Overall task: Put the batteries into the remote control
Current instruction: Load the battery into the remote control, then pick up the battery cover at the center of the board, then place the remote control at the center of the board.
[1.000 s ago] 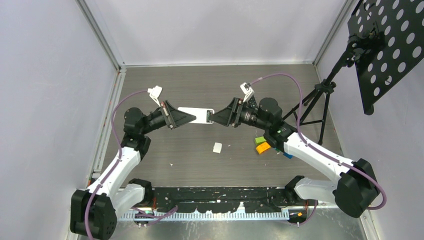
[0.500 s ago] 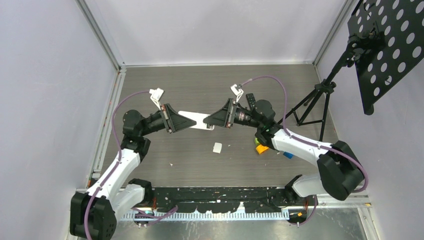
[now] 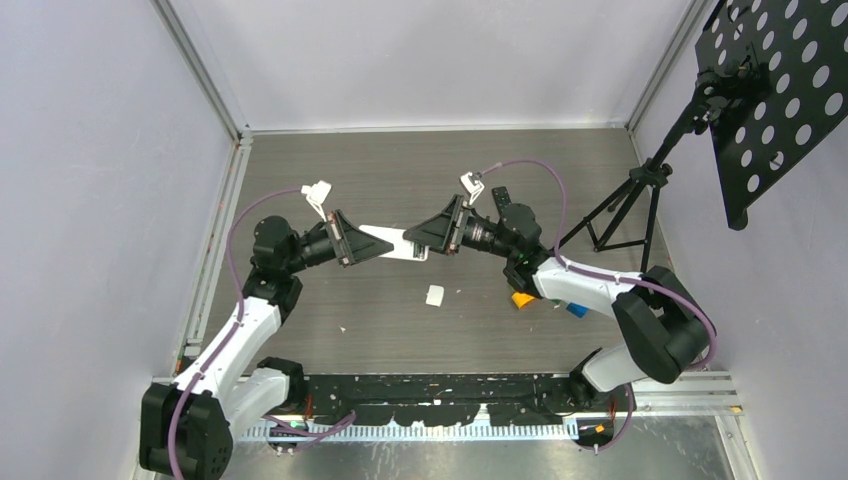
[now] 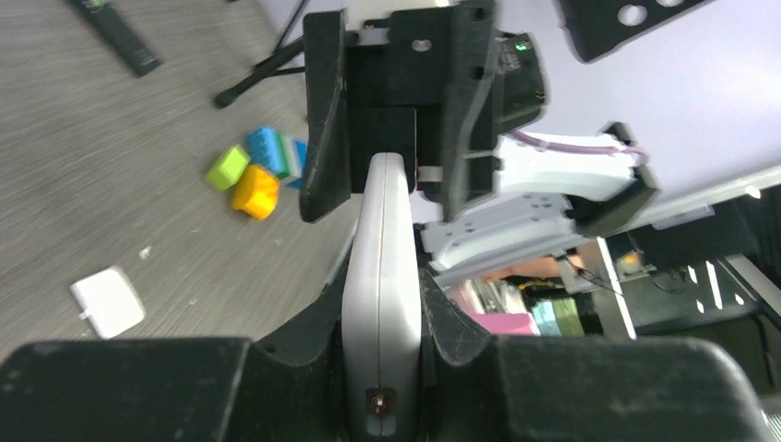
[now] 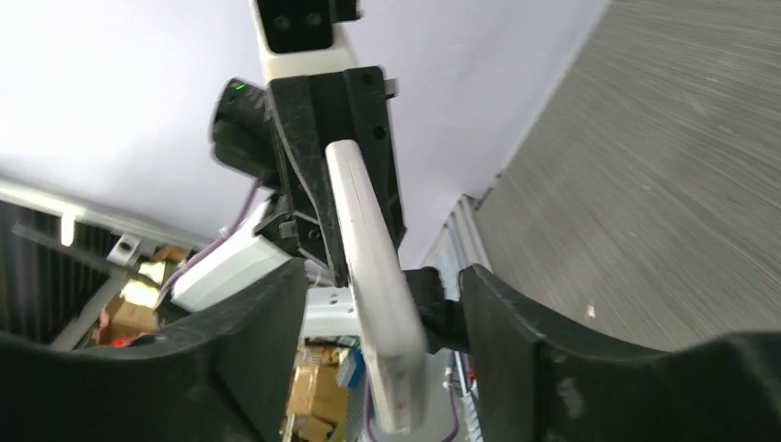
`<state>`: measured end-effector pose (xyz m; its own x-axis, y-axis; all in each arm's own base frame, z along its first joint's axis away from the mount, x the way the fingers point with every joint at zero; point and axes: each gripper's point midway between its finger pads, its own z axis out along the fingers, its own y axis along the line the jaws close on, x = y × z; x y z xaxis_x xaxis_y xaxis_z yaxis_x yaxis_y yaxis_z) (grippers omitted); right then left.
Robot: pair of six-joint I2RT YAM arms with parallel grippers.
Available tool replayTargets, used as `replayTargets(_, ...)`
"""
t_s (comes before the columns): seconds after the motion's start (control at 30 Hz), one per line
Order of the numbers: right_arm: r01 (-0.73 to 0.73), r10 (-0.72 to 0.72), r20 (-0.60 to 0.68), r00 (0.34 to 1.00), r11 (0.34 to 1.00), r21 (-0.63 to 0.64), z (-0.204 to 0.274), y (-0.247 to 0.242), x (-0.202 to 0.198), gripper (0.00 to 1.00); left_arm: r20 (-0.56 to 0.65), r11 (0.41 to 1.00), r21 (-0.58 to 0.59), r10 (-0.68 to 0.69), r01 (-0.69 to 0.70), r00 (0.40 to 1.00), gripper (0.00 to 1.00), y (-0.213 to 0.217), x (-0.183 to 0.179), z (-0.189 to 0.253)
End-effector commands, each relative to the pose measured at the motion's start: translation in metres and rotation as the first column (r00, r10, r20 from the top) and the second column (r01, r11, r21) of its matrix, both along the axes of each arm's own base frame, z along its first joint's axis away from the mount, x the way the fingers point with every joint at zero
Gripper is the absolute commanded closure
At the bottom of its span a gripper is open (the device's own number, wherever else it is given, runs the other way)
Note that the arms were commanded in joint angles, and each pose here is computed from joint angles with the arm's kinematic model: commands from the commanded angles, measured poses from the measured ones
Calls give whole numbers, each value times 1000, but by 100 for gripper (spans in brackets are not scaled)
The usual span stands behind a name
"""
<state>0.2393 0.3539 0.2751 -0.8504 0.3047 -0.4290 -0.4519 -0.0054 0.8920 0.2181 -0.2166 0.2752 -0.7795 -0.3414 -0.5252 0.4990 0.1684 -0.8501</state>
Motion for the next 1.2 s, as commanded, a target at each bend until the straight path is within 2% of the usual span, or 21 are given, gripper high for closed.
replayTargets(0.0,192,-204,-65,977,969,-158,-48,-22,29,27,-134,968,201,179,-150,975,100,15,18,-63)
replayTargets(0.07,271,-295,-54,954,925,-267,-69,-39,39,26,-191,930,309,266,-200,945,100,27,21,-96)
replayTargets(0.13,329,-358,5,934,854,-404,-92,-57,43,26,-228,907,363,307,-212,924,100,33,21,-119)
replayTargets(0.23,351,-331,140,933,759,-548,-114,-75,41,26,-267,870,436,370,-232,890,100,43,22,-149)
replayTargets(0.3,330,-248,217,944,727,-602,-124,-77,35,26,-280,850,471,399,-237,873,100,48,24,-162)
replayTargets(0.37,338,-165,311,936,666,-664,-141,-74,29,26,-306,841,491,412,-228,858,100,50,24,-172)
replayTargets(0.47,343,49,417,908,488,-803,-171,-70,15,27,-332,844,494,407,-211,851,100,49,27,-177)
replayTargets(0.53,304,195,403,894,395,-867,-187,-68,6,29,-347,849,489,399,-199,849,100,49,28,-177)
replayTargets(0.6,301,271,386,882,309,-902,-200,-74,8,30,-351,852,487,394,-194,849,100,49,30,-177)
replayTargets(0.67,278,345,366,864,280,-919,-209,-74,6,30,-357,855,485,386,-183,851,100,49,31,-178)
replayTargets(0.73,238,415,348,841,292,-926,-214,-67,-2,30,-369,860,480,377,-172,849,100,49,31,-178)
replayTargets(0.8,220,468,330,820,274,-936,-220,-64,-5,30,-385,868,471,364,-158,848,100,47,31,-179)
replayTargets(0.93,193,537,294,791,236,-952,-230,-59,-4,31,-418,883,452,335,-127,844,100,43,30,-181)
replayTargets(1.17,159,604,271,750,232,-960,-243,-48,-2,31,-453,891,447,306,-83,838,100,41,26,-185)
